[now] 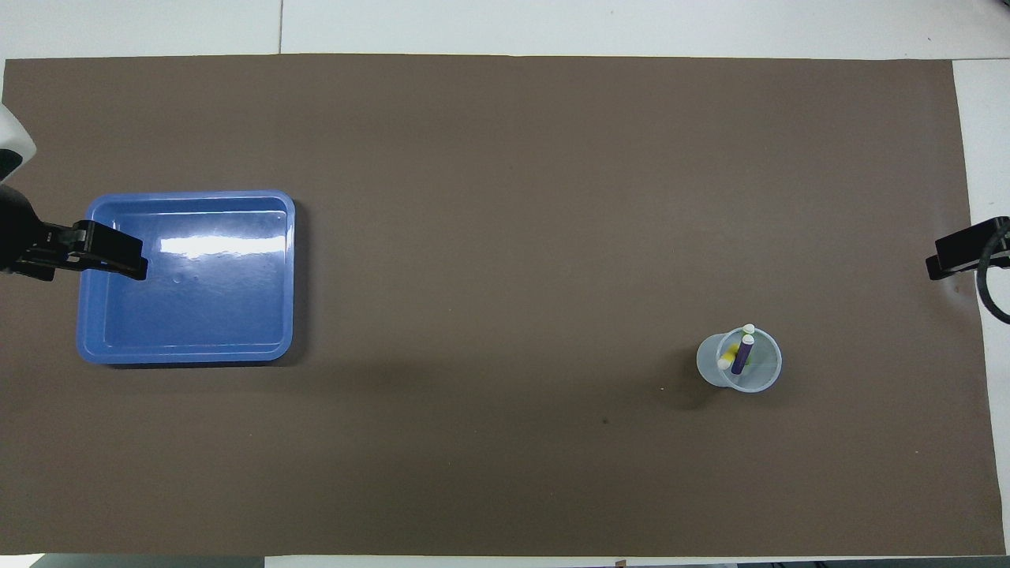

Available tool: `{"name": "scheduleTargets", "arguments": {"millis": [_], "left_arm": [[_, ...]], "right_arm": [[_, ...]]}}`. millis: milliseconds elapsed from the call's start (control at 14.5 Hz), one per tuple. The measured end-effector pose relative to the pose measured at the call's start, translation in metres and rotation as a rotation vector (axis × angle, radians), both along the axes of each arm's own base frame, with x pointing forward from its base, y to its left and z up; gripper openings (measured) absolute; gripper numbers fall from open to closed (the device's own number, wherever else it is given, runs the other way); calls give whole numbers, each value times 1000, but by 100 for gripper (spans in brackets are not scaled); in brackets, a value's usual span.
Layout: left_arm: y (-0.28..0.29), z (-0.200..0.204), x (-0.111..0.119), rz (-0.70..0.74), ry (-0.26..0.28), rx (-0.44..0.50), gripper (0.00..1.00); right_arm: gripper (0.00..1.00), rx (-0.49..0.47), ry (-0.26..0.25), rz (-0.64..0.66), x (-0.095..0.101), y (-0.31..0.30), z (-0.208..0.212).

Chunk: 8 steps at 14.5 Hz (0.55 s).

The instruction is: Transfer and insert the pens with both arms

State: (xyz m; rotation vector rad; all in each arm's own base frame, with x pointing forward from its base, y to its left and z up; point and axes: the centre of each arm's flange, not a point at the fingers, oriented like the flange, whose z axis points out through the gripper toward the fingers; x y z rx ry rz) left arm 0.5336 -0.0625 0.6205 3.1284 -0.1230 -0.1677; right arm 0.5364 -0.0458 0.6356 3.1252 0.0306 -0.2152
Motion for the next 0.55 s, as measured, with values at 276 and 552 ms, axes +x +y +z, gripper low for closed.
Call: {"name": "scheduleTargets", "arguments": {"millis": [276,552], "left_arm": [[0,0,0,0,0,0,100],[0,0,0,0,0,0,100]], "right_arm": [[100,1,7,-9,0,-5,-4],[100,1,8,-8,0,-4,-5]]}}
